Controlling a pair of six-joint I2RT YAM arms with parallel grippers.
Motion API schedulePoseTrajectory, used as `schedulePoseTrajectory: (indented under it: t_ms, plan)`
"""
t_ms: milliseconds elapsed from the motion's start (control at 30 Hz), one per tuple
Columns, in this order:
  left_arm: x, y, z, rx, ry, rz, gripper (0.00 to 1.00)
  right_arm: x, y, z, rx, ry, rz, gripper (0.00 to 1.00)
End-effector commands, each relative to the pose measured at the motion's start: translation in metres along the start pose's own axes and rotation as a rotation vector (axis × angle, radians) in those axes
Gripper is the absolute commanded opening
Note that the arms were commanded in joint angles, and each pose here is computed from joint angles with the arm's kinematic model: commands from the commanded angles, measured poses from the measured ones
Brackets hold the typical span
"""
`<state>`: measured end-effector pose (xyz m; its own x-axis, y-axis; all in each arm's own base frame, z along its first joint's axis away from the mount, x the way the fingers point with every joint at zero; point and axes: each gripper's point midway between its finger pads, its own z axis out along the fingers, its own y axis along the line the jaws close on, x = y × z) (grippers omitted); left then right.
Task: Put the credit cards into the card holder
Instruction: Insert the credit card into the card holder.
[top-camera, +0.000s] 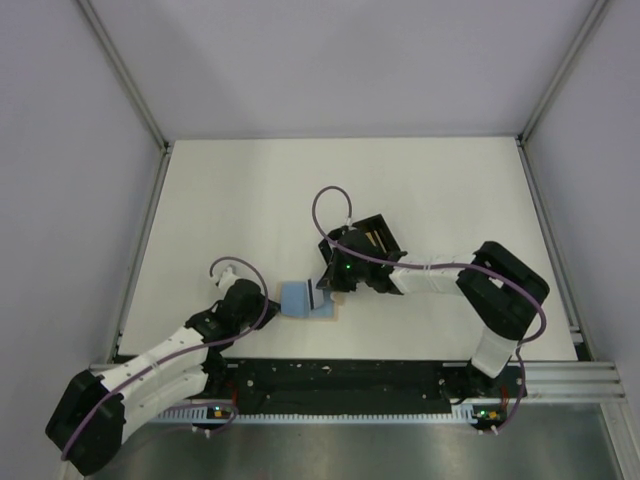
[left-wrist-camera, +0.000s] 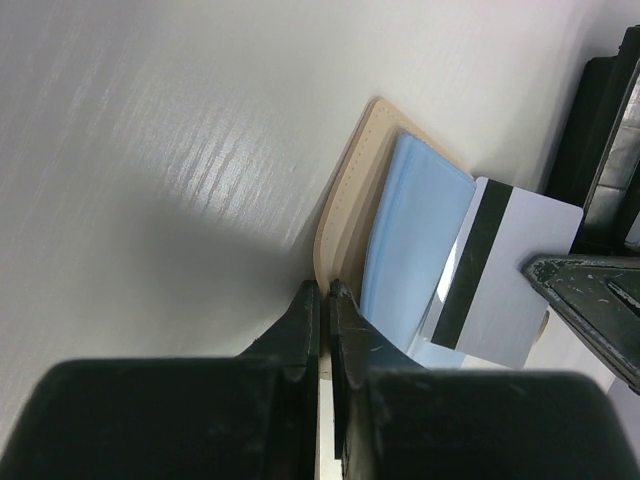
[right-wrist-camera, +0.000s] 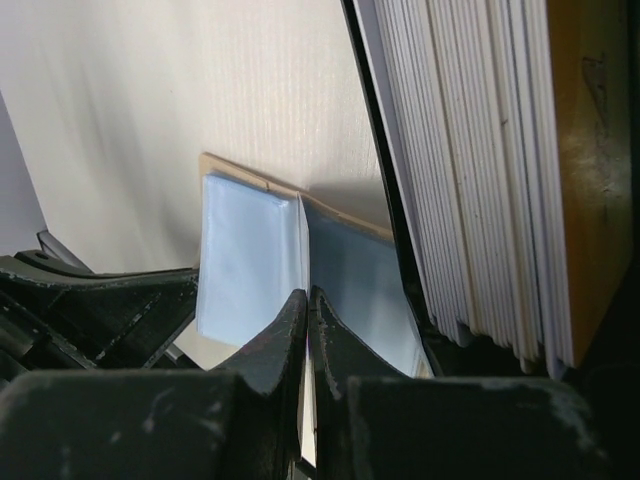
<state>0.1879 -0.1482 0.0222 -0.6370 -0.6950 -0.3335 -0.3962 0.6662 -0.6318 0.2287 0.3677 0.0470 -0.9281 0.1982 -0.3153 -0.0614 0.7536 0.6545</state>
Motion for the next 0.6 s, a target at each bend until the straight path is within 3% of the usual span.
schedulePoseTrajectory:
  t_ms: [0,567]
  plan:
    - [0.006,0.013,0.002,-0.037,0.011,-0.001,0.00,0.014,0.004,0.008,-0.017,0.022,0.027,0.00]
    - [0.007,0.015,0.003,-0.028,0.004,-0.006,0.00,0.053,-0.037,0.019,0.160,0.098,0.029,0.00]
